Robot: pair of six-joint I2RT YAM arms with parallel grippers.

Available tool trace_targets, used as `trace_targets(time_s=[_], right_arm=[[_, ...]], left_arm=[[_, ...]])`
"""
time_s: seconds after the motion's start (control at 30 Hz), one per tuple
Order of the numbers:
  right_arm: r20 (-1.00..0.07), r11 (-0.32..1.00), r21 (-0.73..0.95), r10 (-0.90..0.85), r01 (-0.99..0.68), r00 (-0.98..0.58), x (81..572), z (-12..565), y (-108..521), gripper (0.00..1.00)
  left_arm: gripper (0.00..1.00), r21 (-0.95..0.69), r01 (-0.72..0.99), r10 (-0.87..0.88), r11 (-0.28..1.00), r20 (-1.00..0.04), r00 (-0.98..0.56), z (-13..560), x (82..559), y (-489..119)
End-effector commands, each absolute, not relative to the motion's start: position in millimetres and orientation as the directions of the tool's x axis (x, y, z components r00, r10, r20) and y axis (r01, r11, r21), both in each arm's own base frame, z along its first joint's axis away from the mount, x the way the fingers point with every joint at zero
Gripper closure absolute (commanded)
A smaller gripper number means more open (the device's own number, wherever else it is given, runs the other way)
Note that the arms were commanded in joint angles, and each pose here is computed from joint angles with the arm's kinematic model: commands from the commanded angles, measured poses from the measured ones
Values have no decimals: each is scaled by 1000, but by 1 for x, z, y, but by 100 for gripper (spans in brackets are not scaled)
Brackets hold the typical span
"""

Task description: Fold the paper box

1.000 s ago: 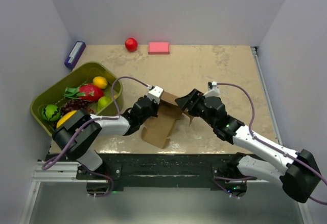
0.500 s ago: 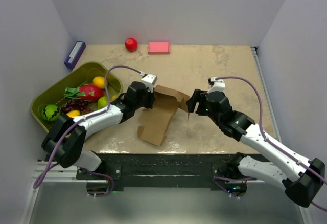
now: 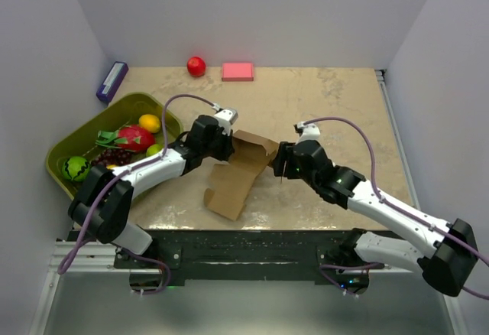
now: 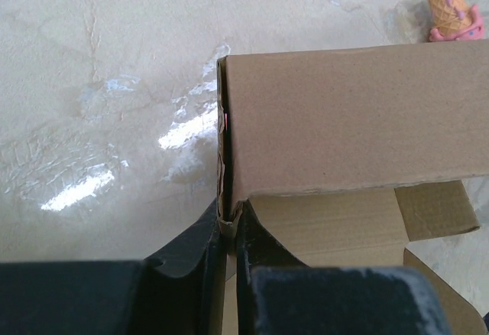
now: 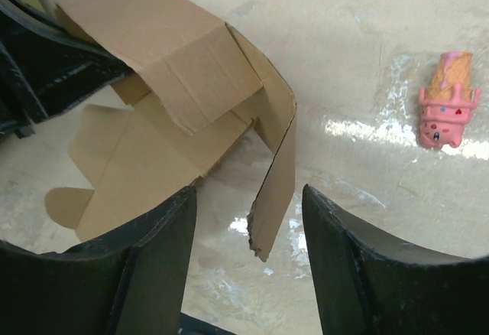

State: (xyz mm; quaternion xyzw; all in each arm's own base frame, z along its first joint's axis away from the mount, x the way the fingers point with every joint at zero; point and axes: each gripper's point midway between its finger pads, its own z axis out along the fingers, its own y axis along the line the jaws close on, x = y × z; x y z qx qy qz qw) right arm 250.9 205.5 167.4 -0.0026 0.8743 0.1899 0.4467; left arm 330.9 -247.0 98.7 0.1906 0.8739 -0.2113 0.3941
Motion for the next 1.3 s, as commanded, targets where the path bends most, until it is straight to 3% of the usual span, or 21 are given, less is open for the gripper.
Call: trace_targets(time_s=[0.0, 0.2, 0.57, 0.67, 1.27], right_arm=[[-783, 931, 316, 149, -181, -605, 259, 171, 219, 43], [-767, 956, 243, 86, -163, -636, 257, 151, 218, 51], [-772, 953, 268, 125, -141, -624, 255, 153, 217, 93], [-770, 952, 272, 130, -137, -625, 255, 150, 218, 100], [-776, 957, 268, 145, -113, -613, 253, 145, 212, 100]], left_arm=[[100, -248, 530, 112, 811, -823, -556, 117, 337, -256], [100, -224, 531, 122, 817, -834, -538, 120, 343, -251], [100, -159, 490, 148, 857, -835, -530, 114, 351, -237], [100, -128, 470, 162, 873, -833, -528, 109, 352, -231], [100, -66, 418, 188, 906, -822, -538, 94, 361, -218]])
